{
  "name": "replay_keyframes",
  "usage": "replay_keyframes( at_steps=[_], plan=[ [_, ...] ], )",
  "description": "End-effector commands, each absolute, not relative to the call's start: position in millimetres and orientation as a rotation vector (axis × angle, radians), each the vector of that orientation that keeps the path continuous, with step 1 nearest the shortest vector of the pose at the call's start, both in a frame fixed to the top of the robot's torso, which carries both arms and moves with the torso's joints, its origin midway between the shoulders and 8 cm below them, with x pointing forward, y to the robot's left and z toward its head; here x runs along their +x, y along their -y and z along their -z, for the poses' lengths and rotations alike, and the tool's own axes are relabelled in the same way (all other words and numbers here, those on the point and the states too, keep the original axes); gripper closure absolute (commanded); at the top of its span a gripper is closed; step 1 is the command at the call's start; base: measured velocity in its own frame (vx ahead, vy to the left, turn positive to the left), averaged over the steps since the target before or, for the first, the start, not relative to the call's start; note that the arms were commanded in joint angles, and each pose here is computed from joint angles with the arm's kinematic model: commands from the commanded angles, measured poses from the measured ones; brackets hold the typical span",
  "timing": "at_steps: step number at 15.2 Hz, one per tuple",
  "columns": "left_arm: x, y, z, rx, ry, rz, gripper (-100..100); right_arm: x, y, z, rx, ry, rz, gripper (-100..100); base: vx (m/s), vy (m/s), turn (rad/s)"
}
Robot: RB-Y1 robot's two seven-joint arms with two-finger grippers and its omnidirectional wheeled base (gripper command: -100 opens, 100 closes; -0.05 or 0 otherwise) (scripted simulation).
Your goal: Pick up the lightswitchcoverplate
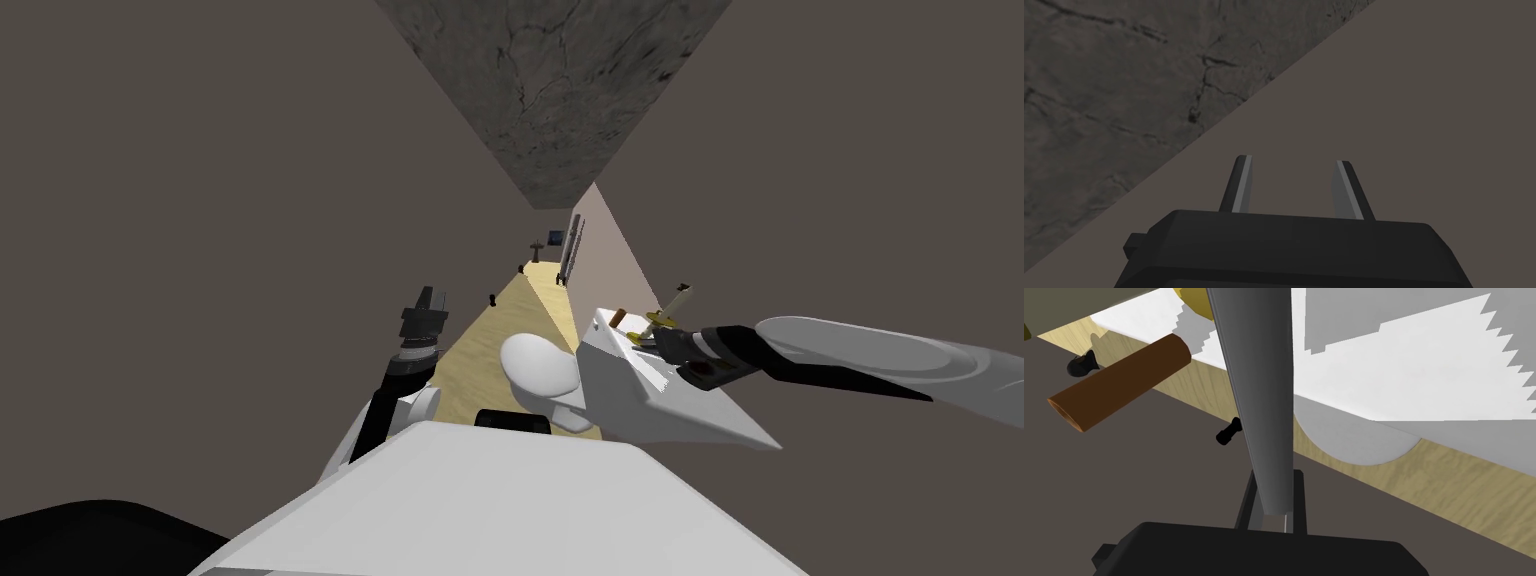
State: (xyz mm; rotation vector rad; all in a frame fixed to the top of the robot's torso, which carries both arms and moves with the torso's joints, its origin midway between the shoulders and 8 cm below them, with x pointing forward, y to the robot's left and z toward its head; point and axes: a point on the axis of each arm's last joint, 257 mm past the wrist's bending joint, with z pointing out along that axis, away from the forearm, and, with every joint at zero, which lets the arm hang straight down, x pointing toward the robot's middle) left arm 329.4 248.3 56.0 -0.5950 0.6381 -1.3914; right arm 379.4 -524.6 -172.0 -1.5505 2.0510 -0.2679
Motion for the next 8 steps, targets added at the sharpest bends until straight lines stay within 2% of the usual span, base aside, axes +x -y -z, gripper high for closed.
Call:
replay_keyframes(
  at_steps=[1, 8],
  plan=[
    [329.4, -248.3, -56.0, -0.595, -0.638, 1.391, 0, 378.5, 526.6, 169.6, -1.578, -2.037, 0.275, 100, 0.048, 0.027, -0.093],
    [329.4, -248.3, -56.0, -0.595, -0.638, 1.391, 0, 379.7, 523.3, 162.5, -1.585, -2.013, 0.256, 100, 0.036, 0.027, -0.084]
  ],
)
